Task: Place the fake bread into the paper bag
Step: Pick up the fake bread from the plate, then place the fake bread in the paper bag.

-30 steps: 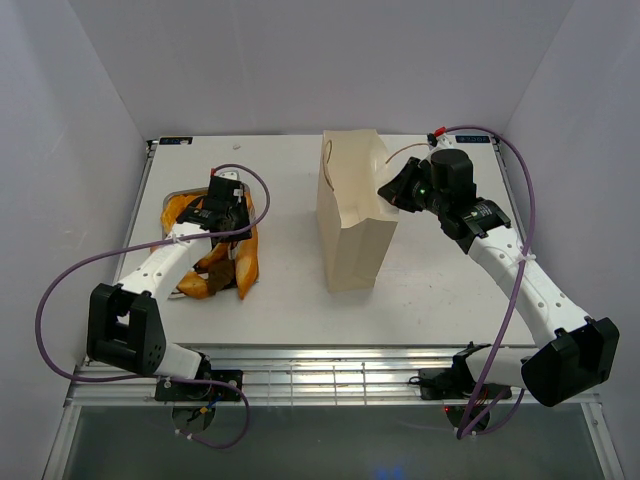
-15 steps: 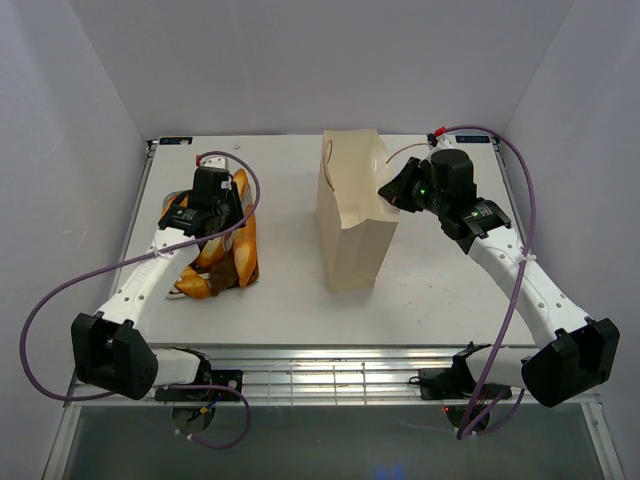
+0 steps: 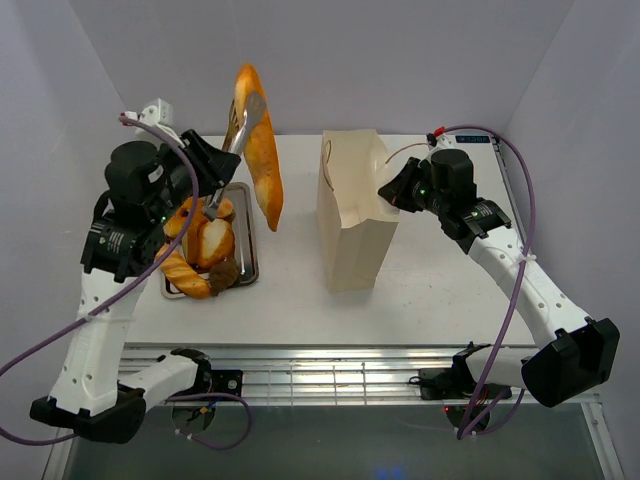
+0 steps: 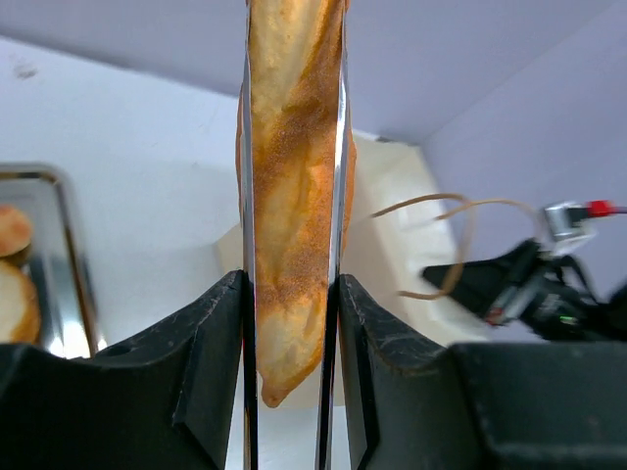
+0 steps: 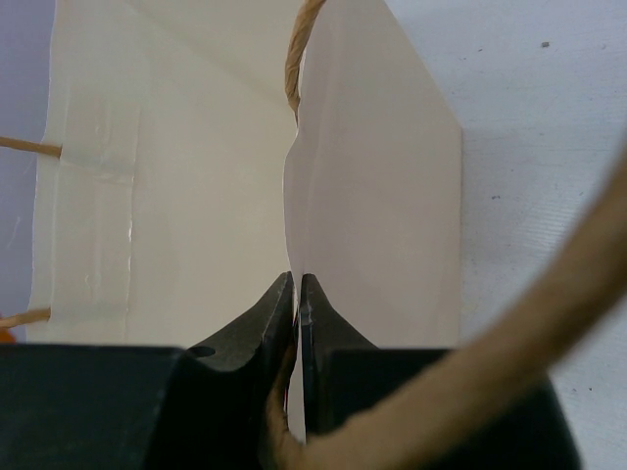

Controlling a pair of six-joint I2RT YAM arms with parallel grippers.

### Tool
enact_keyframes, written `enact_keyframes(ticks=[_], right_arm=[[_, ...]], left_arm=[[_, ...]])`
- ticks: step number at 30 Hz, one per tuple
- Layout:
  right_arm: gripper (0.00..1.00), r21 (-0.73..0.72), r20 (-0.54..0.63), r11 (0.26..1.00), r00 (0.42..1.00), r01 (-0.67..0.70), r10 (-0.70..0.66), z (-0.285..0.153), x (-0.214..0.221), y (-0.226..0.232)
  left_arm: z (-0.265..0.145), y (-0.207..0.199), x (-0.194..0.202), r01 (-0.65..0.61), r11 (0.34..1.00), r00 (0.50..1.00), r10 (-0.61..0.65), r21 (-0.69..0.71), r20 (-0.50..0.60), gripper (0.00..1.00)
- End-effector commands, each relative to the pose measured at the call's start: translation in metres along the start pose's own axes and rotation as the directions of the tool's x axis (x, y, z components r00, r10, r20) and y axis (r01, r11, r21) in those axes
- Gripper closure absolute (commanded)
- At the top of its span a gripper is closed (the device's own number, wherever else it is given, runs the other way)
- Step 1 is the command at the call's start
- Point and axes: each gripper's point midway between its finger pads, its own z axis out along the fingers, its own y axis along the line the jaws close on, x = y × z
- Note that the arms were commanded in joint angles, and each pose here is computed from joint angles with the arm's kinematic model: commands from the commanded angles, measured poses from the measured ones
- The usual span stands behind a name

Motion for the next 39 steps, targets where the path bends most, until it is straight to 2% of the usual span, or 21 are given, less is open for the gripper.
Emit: enact_keyframes(ticks=[1, 4, 8, 15, 20, 28, 33, 39], right_arm=[[0.88, -0.018, 0.015, 1.000, 1.000, 0.021, -0.021, -0.006, -0.006, 0.008], [0.88, -0.018, 0.021, 1.000, 1.000, 0.023, -0.022, -0.007, -0.008, 0.008], [0.89, -0.020, 0.018, 1.000, 1.000, 0.024, -0.024, -0.007, -0.009, 0.009], [0.89, -0.025, 0.015, 1.000, 1.000, 0.018, -0.017, -0.005, -0.009, 0.012], [0.89, -0.033, 0.006, 0.999, 1.000, 0.012, -0.012, -0.002, -0.007, 0.015], [0.89, -0.023, 0.014, 1.000, 1.000, 0.018, -0.018, -0.006, -0.011, 0.017], [0.89, -0.014, 0.015, 1.000, 1.000, 0.024, -0.024, -0.008, -0.010, 0.014], [0.89, -0.018, 0.007, 1.000, 1.000, 0.023, -0.023, -0.008, -0.006, 0.013]], left_arm=[[-0.053, -0.061, -0.053, 0.071, 0.969, 0.986, -0.105, 0.237, 0.131, 0.98], [-0.073, -0.088, -0.072, 0.101, 0.930, 0.973, -0.167, 0.355, 0.160, 0.97], [-0.081, -0.122, -0.076, 0.141, 0.846, 0.971, -0.218, 0.514, 0.094, 0.94], [-0.082, -0.142, -0.088, 0.177, 0.742, 0.946, -0.309, 0.646, 0.095, 0.93], [-0.067, -0.155, -0.076, 0.206, 0.691, 0.936, -0.345, 0.693, 0.065, 0.91], [-0.035, -0.198, -0.037, 0.151, 0.692, 0.956, -0.283, 0.706, 0.073, 0.89], [-0.021, -0.195, -0.022, 0.080, 0.737, 0.957, -0.245, 0.671, 0.155, 0.88], [-0.005, -0.192, -0.004, 0.052, 0.765, 0.964, -0.206, 0.642, 0.167, 0.88]])
